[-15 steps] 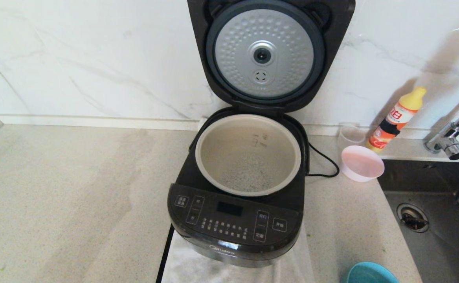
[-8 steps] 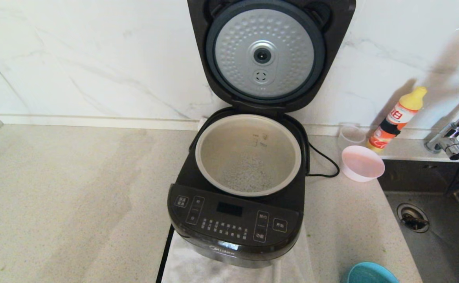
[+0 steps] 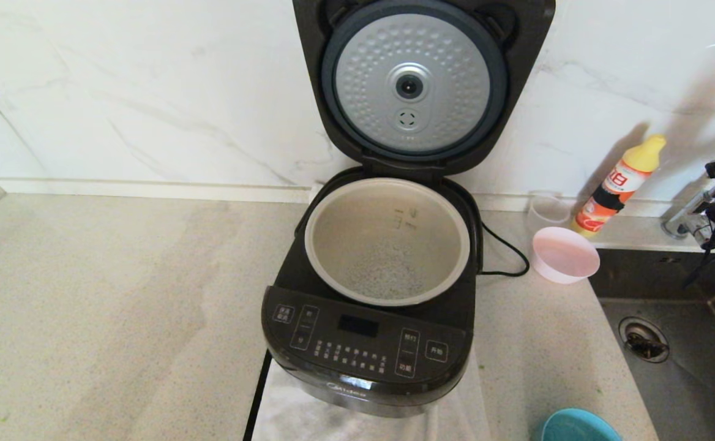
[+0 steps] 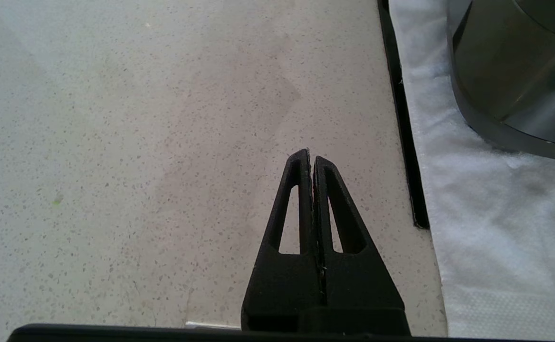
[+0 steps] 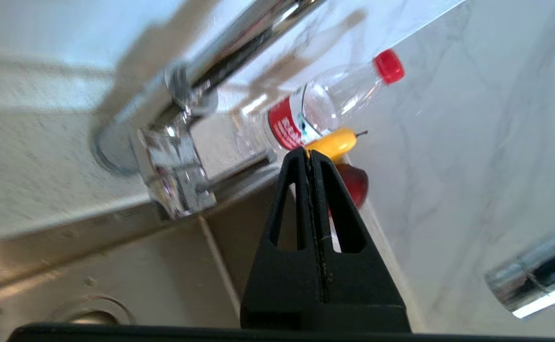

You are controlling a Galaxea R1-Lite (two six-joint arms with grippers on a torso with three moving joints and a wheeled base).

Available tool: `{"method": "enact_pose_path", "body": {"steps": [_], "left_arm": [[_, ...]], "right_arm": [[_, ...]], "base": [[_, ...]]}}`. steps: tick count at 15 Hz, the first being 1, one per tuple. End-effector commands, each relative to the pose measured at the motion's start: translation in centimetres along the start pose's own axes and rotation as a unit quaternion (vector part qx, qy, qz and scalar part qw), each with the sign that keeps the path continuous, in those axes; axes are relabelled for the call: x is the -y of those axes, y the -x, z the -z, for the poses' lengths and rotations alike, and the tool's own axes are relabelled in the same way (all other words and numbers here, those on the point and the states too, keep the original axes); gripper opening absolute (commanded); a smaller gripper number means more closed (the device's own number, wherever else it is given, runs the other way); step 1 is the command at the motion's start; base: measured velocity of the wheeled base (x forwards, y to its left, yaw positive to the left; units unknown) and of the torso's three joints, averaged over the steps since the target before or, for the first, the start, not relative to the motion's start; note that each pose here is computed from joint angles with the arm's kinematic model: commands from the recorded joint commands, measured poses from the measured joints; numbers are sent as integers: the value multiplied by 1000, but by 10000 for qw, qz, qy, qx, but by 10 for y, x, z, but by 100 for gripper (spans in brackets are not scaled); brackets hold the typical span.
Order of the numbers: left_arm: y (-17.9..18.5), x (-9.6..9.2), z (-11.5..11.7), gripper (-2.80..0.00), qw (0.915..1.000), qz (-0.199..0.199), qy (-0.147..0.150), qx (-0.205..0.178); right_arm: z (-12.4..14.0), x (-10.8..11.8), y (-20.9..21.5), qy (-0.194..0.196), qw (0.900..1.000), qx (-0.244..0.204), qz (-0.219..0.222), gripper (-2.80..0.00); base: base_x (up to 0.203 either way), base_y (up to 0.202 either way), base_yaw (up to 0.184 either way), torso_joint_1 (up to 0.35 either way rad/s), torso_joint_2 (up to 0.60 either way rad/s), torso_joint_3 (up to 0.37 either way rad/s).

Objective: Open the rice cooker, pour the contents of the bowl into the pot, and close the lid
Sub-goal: Turn on the tap

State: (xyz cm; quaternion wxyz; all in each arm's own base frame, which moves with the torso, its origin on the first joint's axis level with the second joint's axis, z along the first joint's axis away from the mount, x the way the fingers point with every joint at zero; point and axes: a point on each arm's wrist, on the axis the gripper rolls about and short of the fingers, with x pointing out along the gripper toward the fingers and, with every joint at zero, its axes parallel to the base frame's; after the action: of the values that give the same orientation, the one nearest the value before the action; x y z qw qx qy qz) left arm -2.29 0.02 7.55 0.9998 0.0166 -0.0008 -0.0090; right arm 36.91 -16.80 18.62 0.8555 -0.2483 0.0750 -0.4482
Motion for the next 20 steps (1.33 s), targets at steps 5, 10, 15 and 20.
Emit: {"method": "enact_pose_path", "body": {"steps": [5,10,15,20], "left_arm": [[0,0,0,-280,10000,2,-3,-14],[0,0,0,-280,10000,2,-3,-14],[0,0,0,-280,10000,2,-3,-7],[0,0,0,-280,10000,2,-3,-14]], "right_arm": [[12,-10,-16,420,9990,-108,72,-280],[18,-8,-33,498,9984,-119,248,-280],[20,-17,-46,519,9982,-60,294,-280],[21,-28,-58,445,9984,39,341,-280]], "base": [[0,0,0,0,0,0],[0,0,0,0,0,0],[0,0,0,0,0,0],[0,0,0,0,0,0]]}}
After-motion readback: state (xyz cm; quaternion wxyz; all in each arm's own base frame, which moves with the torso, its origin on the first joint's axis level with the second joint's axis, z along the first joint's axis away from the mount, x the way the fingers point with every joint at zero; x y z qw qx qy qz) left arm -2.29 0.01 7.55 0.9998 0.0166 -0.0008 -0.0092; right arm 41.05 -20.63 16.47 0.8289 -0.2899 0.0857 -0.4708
